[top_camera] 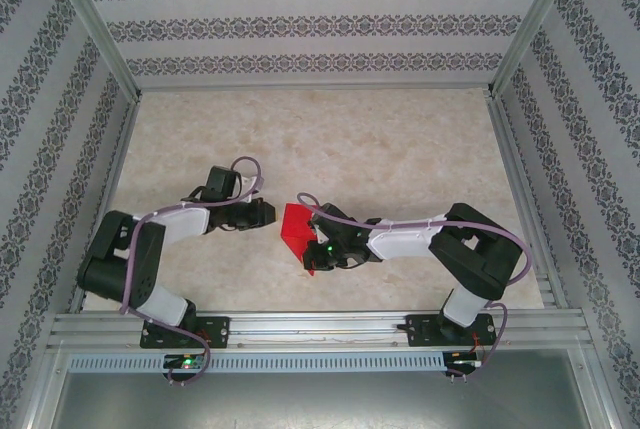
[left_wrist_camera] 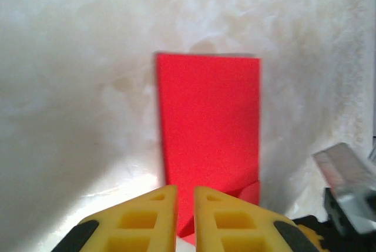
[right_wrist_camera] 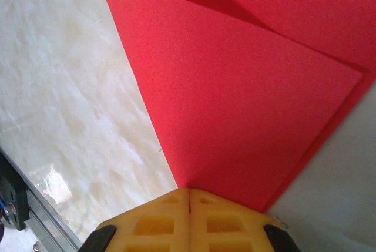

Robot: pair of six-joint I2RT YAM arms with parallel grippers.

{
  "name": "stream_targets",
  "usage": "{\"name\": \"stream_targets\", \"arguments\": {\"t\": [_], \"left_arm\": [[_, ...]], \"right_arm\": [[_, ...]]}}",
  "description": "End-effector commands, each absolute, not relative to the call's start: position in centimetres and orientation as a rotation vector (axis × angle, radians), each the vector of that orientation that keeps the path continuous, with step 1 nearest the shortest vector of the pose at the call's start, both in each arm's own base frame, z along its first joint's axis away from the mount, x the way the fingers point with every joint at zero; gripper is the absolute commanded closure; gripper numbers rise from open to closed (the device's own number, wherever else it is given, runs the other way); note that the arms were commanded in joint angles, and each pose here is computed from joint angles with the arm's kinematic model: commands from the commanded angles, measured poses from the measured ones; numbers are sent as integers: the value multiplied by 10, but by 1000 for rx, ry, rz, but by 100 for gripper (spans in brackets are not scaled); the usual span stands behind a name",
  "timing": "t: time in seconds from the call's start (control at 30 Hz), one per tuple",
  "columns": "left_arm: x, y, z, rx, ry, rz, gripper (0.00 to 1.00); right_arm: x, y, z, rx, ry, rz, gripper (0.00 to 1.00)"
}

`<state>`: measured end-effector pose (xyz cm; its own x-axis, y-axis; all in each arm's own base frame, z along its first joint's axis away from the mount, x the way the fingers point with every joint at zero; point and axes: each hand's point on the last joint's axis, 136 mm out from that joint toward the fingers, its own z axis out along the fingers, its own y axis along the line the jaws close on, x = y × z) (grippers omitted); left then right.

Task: Fold a paper plane with a square sheet of paper (fold left side to right side)
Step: Third fold the triangle at the center of the table.

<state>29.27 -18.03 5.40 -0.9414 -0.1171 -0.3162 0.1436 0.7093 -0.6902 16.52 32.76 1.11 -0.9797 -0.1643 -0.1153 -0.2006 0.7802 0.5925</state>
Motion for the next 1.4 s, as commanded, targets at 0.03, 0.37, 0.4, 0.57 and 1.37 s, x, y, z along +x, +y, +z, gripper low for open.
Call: {"name": "stream_targets", "arguments": {"t": [0.03, 0.37, 0.4, 0.57, 1.37], "left_arm": [[265, -195, 65, 119, 2570, -1150, 86], [235, -249, 68, 290, 2573, -1269, 86], [236, -254, 66, 302, 2576, -1276, 86], [239, -269, 58, 340, 2596, -1271, 86], [233, -244, -7, 280, 2872, -922, 95]], "right_arm": [[146, 252, -37, -256, 3113, 572, 100], [153, 245, -29, -263, 3086, 608, 100], [153, 246, -29, -264, 3086, 612, 100], [154, 246, -29, -257, 3084, 612, 100], [176, 293, 17, -274, 2954, 882, 100]]}}
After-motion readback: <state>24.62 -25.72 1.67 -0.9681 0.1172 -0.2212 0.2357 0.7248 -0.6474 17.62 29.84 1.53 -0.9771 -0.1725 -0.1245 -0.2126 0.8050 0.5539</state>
